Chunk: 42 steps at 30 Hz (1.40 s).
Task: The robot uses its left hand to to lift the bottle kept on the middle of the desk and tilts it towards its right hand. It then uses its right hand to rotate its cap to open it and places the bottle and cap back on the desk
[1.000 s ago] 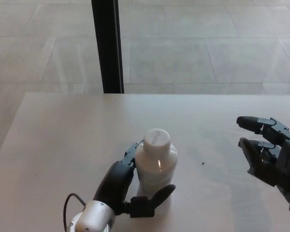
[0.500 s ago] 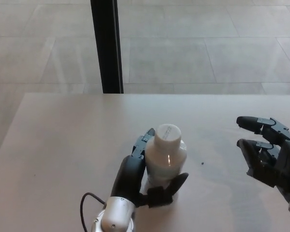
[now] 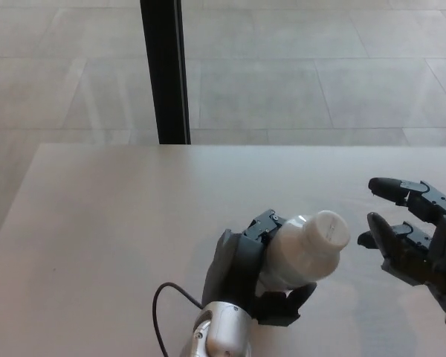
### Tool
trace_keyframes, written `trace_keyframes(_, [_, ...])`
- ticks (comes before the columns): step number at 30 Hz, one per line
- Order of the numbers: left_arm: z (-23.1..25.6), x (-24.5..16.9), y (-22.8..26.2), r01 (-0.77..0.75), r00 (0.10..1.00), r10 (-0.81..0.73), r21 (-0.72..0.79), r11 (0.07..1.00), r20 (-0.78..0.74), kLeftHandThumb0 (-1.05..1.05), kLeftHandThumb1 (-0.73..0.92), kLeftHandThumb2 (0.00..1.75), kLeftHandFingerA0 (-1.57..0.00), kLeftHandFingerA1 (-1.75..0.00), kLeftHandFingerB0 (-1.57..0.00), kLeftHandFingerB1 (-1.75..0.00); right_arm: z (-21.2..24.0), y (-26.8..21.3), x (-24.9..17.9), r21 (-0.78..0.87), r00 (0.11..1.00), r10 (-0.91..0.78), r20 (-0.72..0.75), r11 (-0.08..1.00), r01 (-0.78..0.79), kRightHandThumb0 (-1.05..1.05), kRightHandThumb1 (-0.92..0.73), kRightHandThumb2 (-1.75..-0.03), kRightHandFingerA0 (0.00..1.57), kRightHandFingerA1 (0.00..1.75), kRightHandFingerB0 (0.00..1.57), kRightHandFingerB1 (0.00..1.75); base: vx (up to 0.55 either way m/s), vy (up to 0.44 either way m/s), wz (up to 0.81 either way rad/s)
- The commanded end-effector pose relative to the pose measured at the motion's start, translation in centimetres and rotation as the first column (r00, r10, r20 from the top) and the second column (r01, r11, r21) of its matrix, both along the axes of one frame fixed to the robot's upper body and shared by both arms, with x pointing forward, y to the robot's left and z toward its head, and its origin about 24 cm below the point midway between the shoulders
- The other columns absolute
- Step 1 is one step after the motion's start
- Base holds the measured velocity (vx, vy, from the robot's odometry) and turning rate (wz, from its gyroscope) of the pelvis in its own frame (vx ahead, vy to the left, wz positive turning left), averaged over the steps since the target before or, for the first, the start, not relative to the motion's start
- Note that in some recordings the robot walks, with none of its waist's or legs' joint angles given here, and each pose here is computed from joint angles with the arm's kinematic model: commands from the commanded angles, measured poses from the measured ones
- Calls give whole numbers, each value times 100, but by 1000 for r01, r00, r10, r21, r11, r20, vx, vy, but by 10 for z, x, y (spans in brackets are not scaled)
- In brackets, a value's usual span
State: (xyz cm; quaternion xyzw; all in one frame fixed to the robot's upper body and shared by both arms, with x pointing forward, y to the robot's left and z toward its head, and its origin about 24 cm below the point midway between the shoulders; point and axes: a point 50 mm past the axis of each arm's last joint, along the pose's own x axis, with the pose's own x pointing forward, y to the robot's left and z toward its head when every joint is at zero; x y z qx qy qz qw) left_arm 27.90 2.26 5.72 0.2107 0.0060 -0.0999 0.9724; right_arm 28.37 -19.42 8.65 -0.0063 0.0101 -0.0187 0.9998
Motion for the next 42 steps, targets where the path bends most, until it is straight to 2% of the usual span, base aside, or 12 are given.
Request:
trace_keyframes(1, [-12,-3,11,-29,1000,29,107,994,2,10,54,134,-85,-175,-73,-170,2,-6,-4,4,1000,-4,22,1000,4,-56,-54,-75,96,120,45,76,0,0,0])
trace_keyframes(13, [0,12,40,-42,998,33,192,980,51,2,57,126,-86,-175,-77,-153,11,1,-8,-34,992,92,85,995,-90,-66,-38,-90,108,111,51,77,0,0,0])
trace_keyframes(14, [1,13,41,-43,998,33,195,980,54,4,57,124,-118,-151,-98,-132,11,1,-10,-44,992,95,84,995,-91,-65,-51,-68,106,115,49,79,0,0,0])
trace_keyframes(15, [2,14,45,-45,998,34,209,977,58,0,53,130,-89,-175,-74,-161,10,1,-12,-52,993,98,72,994,-95,-69,-37,-88,106,111,49,75,0,0,0])
trace_keyframes(21, [10,22,56,-55,998,50,224,973,27,-1,51,134,-88,-175,-76,-160,11,7,-14,-72,984,158,84,986,-152,-68,-49,-61,100,109,51,74,0,0,0])
trace_keyframes(24, [15,25,57,-54,998,46,243,969,39,-3,54,125,-119,-150,-99,-132,12,10,-14,-85,973,212,87,975,-205,-69,-49,-59,96,110,49,72,0,0,0])
trace_keyframes(25, [21,28,57,-61,998,51,253,965,47,0,53,125,-86,-175,-78,-152,14,19,-15,-141,968,240,81,964,-227,-73,-32,-84,97,102,50,71,0,0,0])
trace_keyframes(30, [20,27,51,-53,998,40,270,961,53,1,51,122,-80,-174,-79,-131,11,27,-14,-142,956,278,89,954,-264,-69,-45,-55,95,106,49,69,0,0,0])
trace_keyframes(32, [18,26,48,-48,999,40,265,963,34,3,53,116,-114,-138,-94,-118,12,28,-10,-138,962,260,87,959,-247,-82,-35,-84,95,106,39,72,0,0,0])
trace_keyframes(37, [15,24,48,-43,999,41,259,965,10,-1,52,115,-116,-143,-94,-122,16,28,-5,-116,968,232,96,968,-220,-86,-35,-85,93,106,37,72,0,0,0])
trace_keyframes(39, [15,24,47,-43,999,43,255,966,4,1,55,116,-116,-143,-94,-122,18,29,-4,-119,969,227,99,969,-215,-81,-46,-56,96,109,38,74,0,0,0])
trace_keyframes(42, [14,24,46,-41,999,38,268,963,16,1,55,117,-82,-172,-78,-128,21,30,0,-128,967,222,122,970,-207,-79,-31,-83,98,107,41,74,0,0,0])
